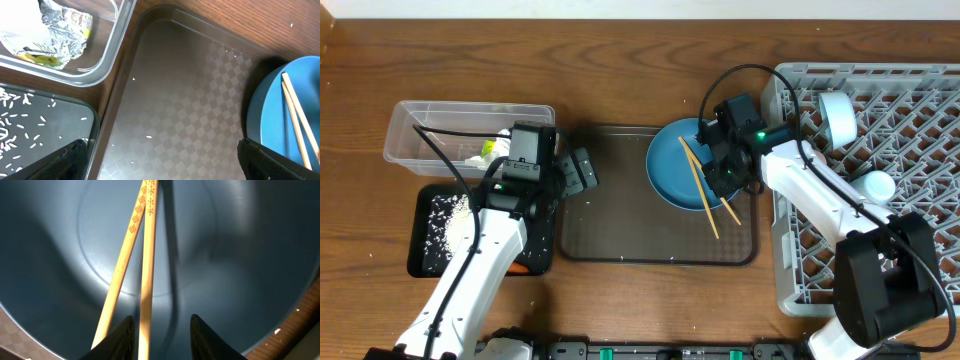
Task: Sort waste into correct bins and load items into the dishwasher rack
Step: 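Lower the right gripper and close it on the wooden chopsticks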
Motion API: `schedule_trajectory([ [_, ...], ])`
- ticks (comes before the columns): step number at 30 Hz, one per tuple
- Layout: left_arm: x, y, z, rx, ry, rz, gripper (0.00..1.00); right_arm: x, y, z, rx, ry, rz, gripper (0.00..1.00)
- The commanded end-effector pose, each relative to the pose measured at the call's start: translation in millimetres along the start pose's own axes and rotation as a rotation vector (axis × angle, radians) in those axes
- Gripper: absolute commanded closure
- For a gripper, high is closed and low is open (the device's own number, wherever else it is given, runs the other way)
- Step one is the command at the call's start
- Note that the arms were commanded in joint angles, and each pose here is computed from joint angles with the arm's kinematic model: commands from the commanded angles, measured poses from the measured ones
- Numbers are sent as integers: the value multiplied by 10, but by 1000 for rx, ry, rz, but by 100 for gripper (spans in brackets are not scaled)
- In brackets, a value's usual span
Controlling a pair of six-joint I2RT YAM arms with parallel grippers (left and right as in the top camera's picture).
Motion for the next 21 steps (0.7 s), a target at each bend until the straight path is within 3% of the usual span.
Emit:
schedule_trajectory([
  [1,26,13,-5,-5,0,-18,2,51,-4,-45,-10,-26,-18,64],
  [21,26,13,-5,-5,0,-18,2,96,58,23,2,-61,-62,67],
])
Point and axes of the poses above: each gripper's point midway between its finger pads, its own y axis out along the fingers, its own x axis along the line the jaws close on, z = x × y, the point moved 8 cm from there along -y, back along the fingers, and after that the axes turned 8 degrees about -y, right-handed, at the moved point
